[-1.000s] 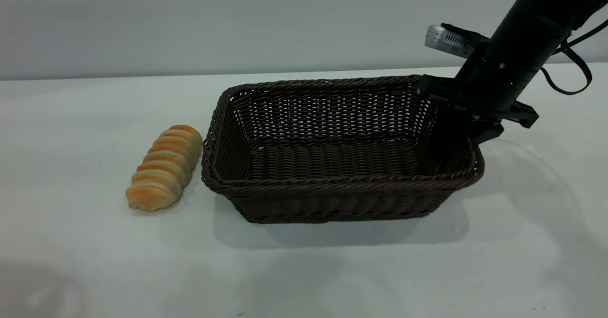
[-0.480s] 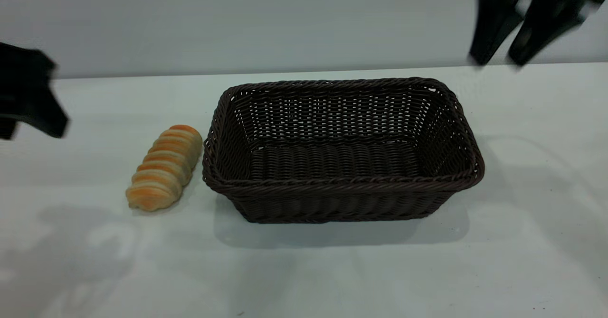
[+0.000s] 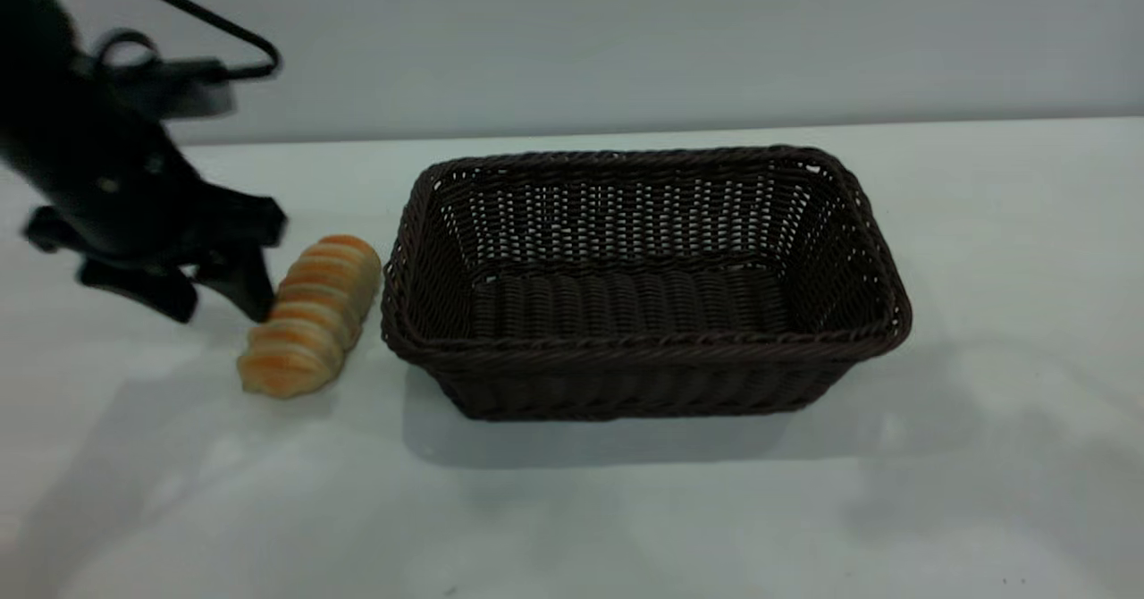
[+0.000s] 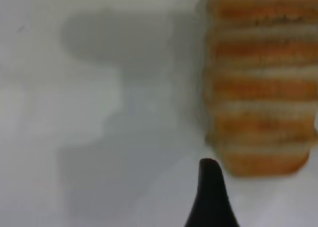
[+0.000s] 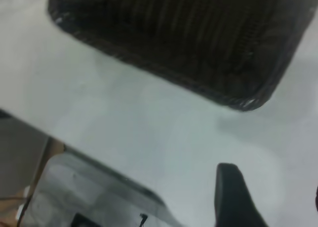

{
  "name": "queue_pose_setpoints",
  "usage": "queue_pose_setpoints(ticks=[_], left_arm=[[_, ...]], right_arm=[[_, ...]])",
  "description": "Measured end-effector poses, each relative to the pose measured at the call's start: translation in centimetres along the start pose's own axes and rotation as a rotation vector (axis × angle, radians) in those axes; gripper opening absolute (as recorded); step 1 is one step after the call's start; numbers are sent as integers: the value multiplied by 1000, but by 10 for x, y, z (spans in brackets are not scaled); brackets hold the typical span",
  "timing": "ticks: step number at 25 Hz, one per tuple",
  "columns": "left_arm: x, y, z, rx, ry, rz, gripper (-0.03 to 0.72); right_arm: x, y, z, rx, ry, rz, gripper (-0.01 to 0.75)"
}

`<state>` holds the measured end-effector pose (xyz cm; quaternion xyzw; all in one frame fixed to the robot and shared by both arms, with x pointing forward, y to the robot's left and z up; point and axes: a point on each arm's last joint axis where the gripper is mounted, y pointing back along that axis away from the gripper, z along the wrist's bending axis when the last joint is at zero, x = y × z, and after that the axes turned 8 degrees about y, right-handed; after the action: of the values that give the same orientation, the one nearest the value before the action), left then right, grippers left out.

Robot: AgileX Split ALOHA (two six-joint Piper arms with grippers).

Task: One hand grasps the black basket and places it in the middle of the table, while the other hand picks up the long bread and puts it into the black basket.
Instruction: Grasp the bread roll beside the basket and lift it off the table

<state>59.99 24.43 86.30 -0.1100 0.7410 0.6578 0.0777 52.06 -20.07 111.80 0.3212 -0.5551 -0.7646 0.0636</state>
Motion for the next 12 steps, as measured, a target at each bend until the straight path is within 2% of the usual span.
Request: queue_pose_setpoints(ticks=[4, 8, 10, 12], left_arm=[[-11, -32, -10, 2, -25, 7, 568], [-14, -58, -11, -2, -24, 32, 561], [-15, -63, -11, -2, -25, 39, 520], [-15, -63, -12, -2, -25, 46, 412]], right_arm=[[32, -3, 17, -45, -5, 41, 413], [74, -8, 26, -49, -22, 62, 413], [94, -7, 31, -34, -20, 53, 413], [115, -5, 34, -3, -7, 45, 413]])
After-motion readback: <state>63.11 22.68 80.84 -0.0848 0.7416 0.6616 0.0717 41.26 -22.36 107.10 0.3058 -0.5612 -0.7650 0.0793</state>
